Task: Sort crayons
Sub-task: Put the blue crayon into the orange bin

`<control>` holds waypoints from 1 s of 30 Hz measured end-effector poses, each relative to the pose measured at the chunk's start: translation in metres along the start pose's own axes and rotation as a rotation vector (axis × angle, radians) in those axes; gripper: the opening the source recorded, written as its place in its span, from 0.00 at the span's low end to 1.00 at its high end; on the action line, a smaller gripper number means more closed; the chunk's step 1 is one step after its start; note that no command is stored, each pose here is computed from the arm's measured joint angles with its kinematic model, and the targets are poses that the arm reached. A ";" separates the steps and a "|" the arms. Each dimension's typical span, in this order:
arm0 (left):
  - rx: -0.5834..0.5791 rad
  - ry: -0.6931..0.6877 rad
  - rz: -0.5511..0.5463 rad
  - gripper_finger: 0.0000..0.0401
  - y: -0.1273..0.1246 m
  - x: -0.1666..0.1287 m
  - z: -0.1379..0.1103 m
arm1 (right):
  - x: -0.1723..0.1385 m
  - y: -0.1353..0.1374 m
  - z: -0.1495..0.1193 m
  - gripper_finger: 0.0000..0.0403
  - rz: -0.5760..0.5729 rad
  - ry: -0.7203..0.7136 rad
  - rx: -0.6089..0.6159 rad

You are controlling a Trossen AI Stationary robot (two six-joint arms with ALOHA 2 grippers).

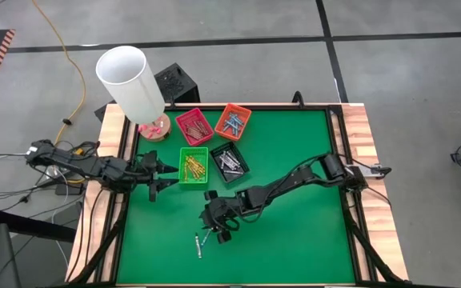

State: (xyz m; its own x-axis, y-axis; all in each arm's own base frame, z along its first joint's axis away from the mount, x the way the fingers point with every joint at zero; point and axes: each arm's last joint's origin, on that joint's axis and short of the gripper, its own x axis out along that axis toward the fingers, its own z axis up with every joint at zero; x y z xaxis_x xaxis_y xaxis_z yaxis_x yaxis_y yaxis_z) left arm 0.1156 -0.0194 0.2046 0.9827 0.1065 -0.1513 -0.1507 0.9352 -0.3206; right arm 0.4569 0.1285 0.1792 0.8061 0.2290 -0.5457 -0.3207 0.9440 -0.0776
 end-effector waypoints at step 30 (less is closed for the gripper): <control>-0.029 0.021 0.052 0.52 0.002 0.000 -0.004 | 0.014 0.001 -0.021 0.40 0.213 0.069 -0.128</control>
State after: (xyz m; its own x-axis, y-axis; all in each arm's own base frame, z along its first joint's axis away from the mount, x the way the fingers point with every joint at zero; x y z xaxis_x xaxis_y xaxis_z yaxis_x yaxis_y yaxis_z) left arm 0.1146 -0.0191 0.2005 0.9710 0.1473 -0.1884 -0.2049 0.9185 -0.3383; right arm 0.4574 0.1277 0.1535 0.6794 0.3987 -0.6160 -0.5436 0.8373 -0.0577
